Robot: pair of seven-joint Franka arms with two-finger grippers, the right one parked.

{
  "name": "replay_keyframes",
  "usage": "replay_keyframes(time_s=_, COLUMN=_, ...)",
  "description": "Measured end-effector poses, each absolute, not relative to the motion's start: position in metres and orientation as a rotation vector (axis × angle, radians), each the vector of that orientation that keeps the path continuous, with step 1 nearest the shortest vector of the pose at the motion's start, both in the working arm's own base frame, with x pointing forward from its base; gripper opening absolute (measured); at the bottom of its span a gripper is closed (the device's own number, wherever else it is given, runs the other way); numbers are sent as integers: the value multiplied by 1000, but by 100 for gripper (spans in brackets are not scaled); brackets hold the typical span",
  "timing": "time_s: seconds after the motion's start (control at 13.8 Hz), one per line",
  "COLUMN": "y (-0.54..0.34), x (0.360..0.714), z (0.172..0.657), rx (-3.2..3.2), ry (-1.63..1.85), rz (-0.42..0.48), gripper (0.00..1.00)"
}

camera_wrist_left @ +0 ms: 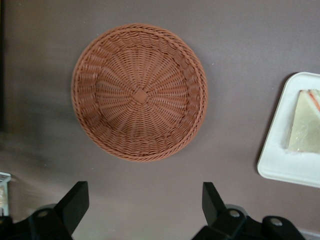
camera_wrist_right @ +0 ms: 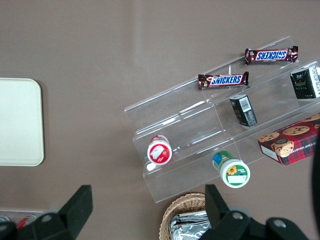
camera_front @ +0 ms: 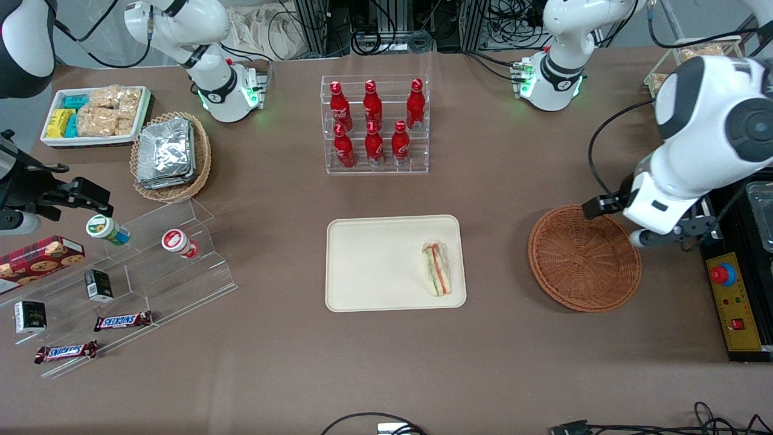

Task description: Place sandwich from basket to tray

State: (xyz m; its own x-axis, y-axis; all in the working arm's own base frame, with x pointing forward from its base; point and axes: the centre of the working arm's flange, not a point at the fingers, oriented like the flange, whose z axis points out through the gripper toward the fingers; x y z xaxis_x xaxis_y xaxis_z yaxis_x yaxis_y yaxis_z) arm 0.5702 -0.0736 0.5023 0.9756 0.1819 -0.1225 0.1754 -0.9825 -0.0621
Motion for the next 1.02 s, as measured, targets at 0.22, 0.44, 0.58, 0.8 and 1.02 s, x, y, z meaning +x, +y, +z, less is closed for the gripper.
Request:
replay_keyframes(time_s=0.22, y=-54, x=566, z=514, rx=-3085, ry=-181, rz=198, gripper=100)
replay_keyframes(time_s=0.44, y=-42, x=564, z=515, rx=-3092, ry=-41, rz=231, gripper=100)
replay_keyframes(time_s=0.58, y=-40, x=564, z=516, rx=-3094, ry=-8, rz=233, gripper=100)
replay_keyframes(time_s=0.8, y=-44, x=564, z=519, rx=-3074, ry=30, rz=220, gripper=100)
replay_keyframes(time_s=1.02, y=-53, x=565, z=522, rx=-3055, ry=65, rz=212, gripper=100)
